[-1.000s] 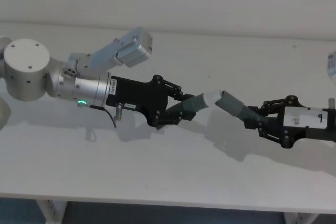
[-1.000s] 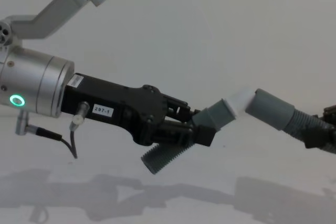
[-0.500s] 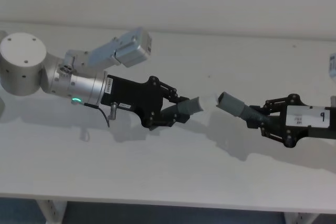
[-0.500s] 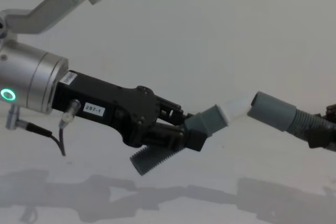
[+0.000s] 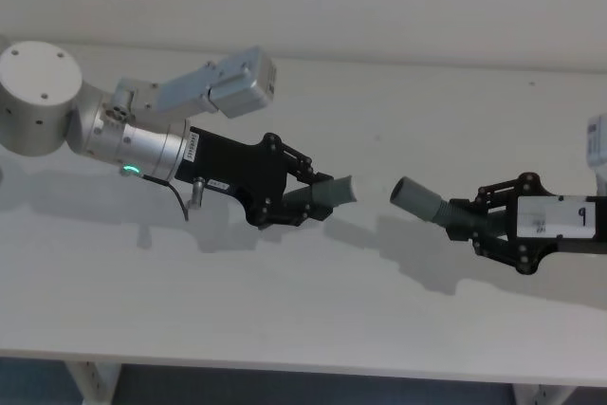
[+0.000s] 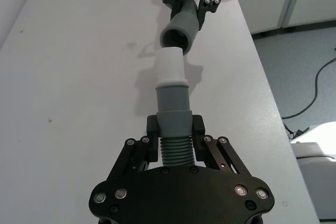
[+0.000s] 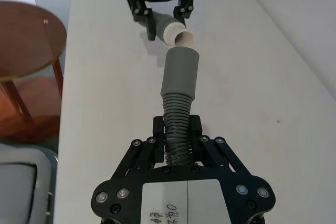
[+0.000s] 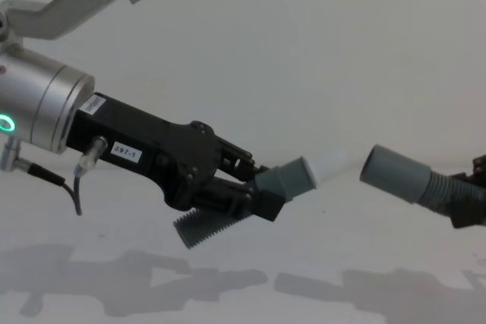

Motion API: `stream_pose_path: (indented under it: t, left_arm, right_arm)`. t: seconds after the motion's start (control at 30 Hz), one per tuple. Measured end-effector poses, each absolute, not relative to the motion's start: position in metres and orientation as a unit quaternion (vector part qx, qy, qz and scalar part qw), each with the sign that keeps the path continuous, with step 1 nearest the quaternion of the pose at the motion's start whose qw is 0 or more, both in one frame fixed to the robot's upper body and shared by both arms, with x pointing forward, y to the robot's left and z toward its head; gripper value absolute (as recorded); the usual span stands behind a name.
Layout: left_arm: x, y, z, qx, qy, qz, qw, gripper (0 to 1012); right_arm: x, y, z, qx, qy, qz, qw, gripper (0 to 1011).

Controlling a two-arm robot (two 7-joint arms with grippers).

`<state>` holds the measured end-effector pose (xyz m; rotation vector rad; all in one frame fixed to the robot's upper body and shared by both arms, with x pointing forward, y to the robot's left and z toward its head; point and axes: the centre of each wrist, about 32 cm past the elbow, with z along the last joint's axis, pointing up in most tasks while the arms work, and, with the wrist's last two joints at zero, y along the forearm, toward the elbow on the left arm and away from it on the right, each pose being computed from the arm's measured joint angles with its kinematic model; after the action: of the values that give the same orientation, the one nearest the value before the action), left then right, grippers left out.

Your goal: Use both hands to pick up one end of the pipe from the table, align the ends, and insert them.

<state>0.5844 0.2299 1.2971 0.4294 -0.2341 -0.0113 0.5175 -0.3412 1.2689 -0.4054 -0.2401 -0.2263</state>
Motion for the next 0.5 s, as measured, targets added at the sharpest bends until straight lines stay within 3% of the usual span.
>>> stream_pose_path:
  t: [0.5]
  left_arm:
    - [0.5881, 0.2296, 1.3054, 0.233, -0.125, -0.011, 0.964, 364]
  right_arm:
    - [0.5182, -0.3375, 1.2757, -0.258, -0.21, -0.089, 0.939, 271]
